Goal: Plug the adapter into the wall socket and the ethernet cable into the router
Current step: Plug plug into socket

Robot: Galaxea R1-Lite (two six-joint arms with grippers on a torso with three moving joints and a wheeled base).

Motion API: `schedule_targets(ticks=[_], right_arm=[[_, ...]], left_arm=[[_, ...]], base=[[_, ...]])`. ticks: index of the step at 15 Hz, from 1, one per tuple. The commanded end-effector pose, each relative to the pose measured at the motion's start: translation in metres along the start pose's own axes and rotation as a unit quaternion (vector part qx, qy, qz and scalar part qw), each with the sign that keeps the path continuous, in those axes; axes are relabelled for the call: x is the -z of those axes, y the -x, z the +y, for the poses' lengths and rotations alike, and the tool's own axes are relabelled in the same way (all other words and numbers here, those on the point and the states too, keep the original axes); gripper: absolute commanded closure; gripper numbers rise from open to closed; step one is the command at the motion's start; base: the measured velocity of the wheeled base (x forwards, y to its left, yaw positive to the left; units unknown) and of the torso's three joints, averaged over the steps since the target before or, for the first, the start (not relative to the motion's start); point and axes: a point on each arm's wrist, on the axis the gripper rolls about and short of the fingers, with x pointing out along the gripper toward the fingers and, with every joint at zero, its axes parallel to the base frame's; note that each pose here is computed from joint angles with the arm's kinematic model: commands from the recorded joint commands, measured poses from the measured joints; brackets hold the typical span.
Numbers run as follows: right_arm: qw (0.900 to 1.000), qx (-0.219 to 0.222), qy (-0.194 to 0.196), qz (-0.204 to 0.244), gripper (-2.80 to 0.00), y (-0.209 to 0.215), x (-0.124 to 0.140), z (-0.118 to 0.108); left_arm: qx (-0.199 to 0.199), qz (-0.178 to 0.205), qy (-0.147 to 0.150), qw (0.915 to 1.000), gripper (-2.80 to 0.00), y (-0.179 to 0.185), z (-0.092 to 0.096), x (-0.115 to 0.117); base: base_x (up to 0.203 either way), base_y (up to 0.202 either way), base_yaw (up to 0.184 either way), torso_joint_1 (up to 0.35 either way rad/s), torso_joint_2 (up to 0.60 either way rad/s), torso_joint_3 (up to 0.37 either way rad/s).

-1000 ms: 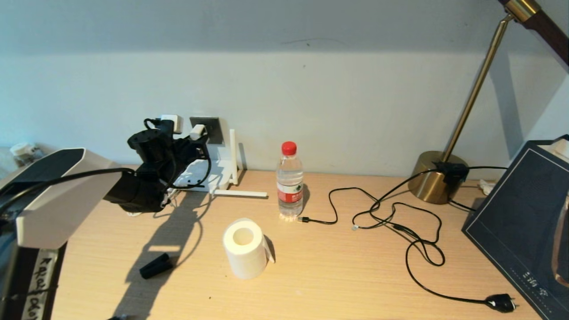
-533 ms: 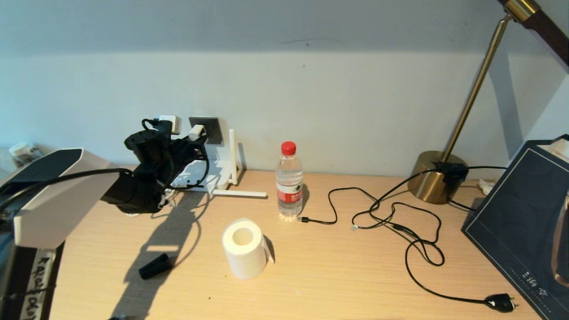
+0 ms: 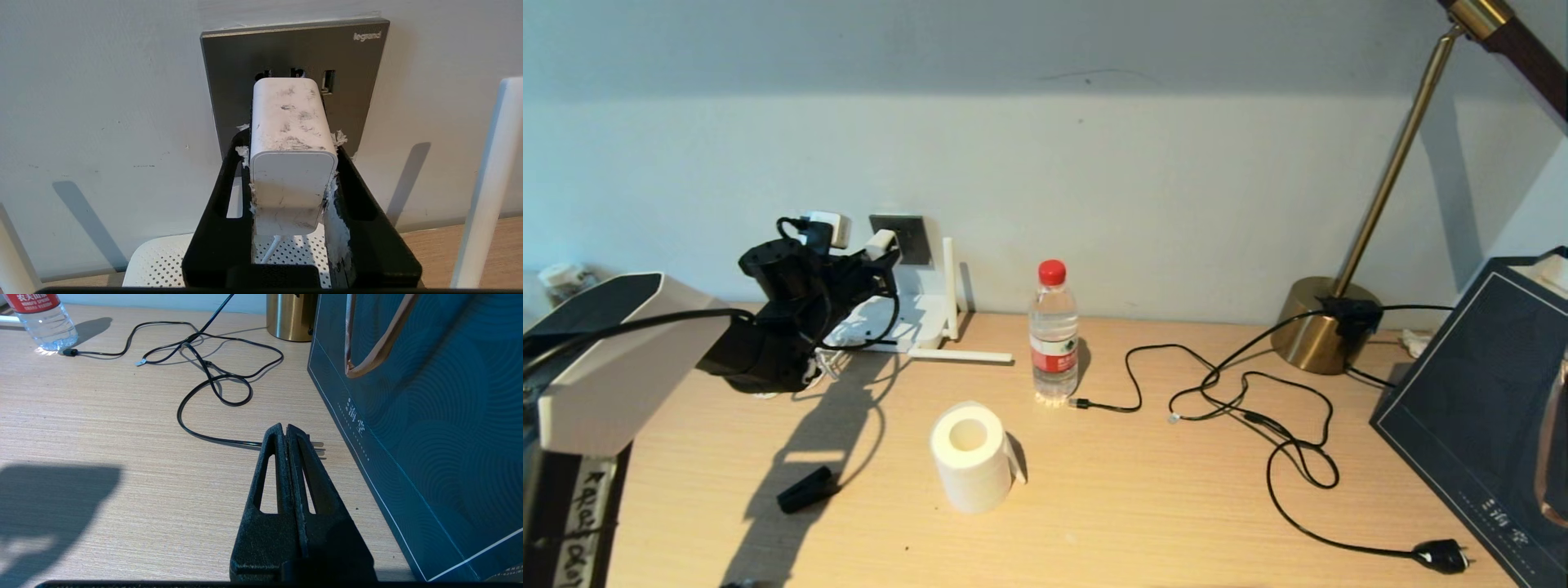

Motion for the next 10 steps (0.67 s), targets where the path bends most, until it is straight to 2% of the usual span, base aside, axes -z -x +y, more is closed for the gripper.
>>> schedule_targets(ticks=[1,3,10], right_arm=[[1.000,0.000,0.000,0.001,0.00,-0.0001,0.0000,0.0000],[1.000,0.000,0.000,0.001,0.00,-0.0001,0.0000,0.0000],[1.000,0.000,0.000,0.001,0.00,-0.0001,0.0000,0.0000]], left_arm=[[0.000,0.010,0.001,1.0000,0.00,0.0087,-0.0010,-0.0014],[0.004,0.006,0.001,1.0000,0.00,0.0125,-0.0059,-0.0028],[0.001,0.004,0.000,1.0000,0.00,0.0131,-0.0045,-0.0030]], base=[[0.000,0.000,0.000,0.000,0.00,0.000],[0.000,0.000,0.000,0.000,0.00,0.000],[0.000,0.000,0.000,0.000,0.00,0.000]])
